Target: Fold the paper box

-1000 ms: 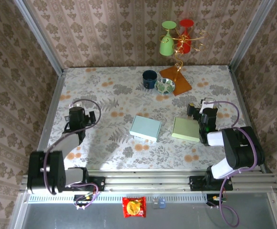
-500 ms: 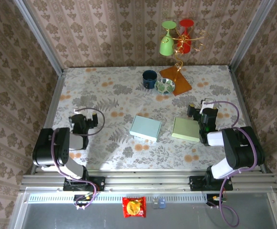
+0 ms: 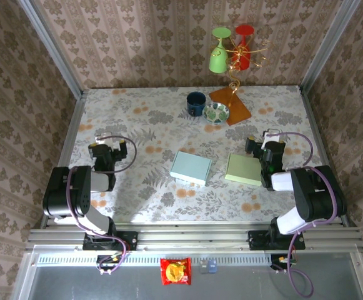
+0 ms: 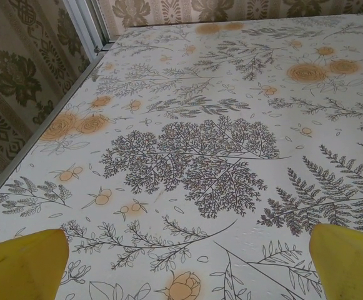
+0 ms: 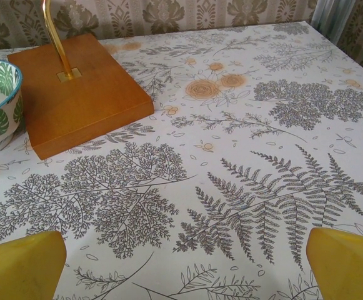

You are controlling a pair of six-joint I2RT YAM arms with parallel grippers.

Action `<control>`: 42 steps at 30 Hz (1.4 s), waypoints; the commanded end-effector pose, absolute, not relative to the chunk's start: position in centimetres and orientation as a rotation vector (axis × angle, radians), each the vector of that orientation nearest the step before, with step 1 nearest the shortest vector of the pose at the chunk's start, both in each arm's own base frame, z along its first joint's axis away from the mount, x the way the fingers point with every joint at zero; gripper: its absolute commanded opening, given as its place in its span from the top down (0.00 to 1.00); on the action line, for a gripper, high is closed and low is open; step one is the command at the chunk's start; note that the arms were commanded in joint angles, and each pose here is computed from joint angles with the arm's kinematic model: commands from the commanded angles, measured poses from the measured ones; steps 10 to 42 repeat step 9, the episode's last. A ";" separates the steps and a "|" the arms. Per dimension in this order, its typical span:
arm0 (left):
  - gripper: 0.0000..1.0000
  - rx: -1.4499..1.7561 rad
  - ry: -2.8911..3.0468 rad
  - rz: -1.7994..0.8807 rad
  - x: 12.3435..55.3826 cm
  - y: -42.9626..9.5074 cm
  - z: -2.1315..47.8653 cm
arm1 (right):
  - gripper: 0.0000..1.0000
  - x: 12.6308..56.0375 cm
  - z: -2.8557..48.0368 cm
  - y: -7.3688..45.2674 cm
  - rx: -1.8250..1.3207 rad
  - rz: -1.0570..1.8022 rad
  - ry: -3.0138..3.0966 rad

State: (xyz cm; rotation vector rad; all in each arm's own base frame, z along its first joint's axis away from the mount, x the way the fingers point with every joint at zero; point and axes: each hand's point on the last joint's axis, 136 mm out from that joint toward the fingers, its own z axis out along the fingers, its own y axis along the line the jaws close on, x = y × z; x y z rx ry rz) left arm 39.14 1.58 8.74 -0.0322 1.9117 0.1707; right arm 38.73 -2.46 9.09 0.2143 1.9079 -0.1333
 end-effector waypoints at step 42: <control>0.00 -0.038 1.874 0.202 39.5 1.9 9.9 | 0.00 39.4 10.1 -2.5 0.194 -0.168 1.885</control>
